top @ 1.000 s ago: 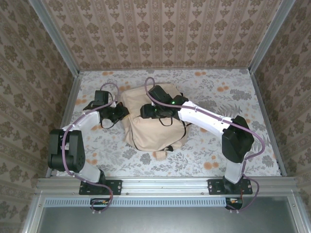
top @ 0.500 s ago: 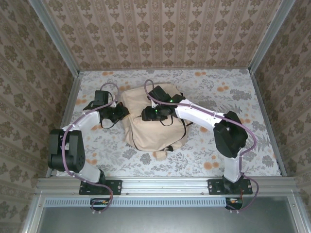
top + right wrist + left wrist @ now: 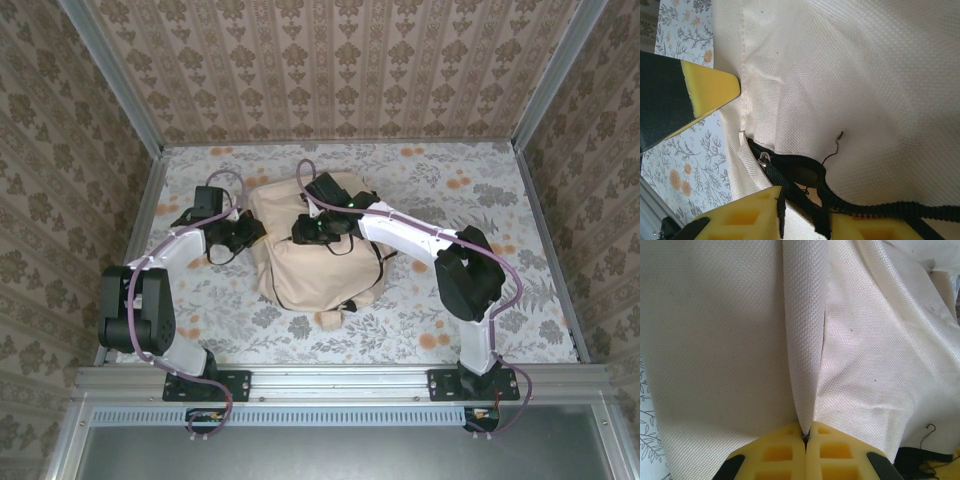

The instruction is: Pack books, pencil case, and school supplies into a backpack

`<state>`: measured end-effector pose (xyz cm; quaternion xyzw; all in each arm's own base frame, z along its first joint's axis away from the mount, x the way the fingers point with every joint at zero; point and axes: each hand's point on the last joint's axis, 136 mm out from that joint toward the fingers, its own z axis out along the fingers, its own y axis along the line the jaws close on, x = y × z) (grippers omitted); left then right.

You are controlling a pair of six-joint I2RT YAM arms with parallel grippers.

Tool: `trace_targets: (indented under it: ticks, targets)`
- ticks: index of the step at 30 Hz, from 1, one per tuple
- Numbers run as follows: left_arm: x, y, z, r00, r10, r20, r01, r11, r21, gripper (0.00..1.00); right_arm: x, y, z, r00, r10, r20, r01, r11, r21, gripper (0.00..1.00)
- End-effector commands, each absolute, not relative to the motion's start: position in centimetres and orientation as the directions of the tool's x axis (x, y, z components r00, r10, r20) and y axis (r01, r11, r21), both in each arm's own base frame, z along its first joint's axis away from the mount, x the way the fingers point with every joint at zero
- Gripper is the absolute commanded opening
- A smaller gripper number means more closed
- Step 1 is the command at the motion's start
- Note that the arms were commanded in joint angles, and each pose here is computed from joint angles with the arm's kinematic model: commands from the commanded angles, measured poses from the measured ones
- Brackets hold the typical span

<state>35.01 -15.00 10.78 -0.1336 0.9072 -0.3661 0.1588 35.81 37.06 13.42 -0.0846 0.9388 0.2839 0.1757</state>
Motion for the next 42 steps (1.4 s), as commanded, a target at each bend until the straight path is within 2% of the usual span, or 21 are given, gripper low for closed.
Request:
trace_targets:
  ticks: [1,9,20,28,42]
  targets:
    - [35.3,-15.7,12.8,-0.914,-0.333,-0.233,-0.059,0.677,-0.733,0.00,36.7,37.4,14.8,-0.913,-0.032,-0.406,-0.259,0.814,0.519,0.23]
    - [35.2,-15.5,12.4,-0.913,-0.336,-0.231,-0.071,0.689,-0.722,0.00,36.5,36.2,16.0,-0.905,-0.017,-0.424,-0.246,0.836,0.490,0.08]
    - [35.0,-12.9,10.5,-0.892,-0.389,-0.230,-0.168,0.758,-0.631,0.00,36.4,32.1,17.7,-0.877,-0.012,-0.481,-0.200,0.918,0.341,0.00]
    - [35.1,-12.0,10.0,-0.879,-0.418,-0.228,-0.203,0.763,-0.613,0.00,36.4,29.9,18.0,-0.861,-0.022,-0.508,-0.171,0.953,0.249,0.00]
    - [35.6,-10.6,10.2,-0.863,-0.443,-0.242,-0.228,0.770,-0.596,0.00,38.1,24.3,19.0,-0.803,-0.007,-0.596,-0.027,0.999,0.024,0.00]
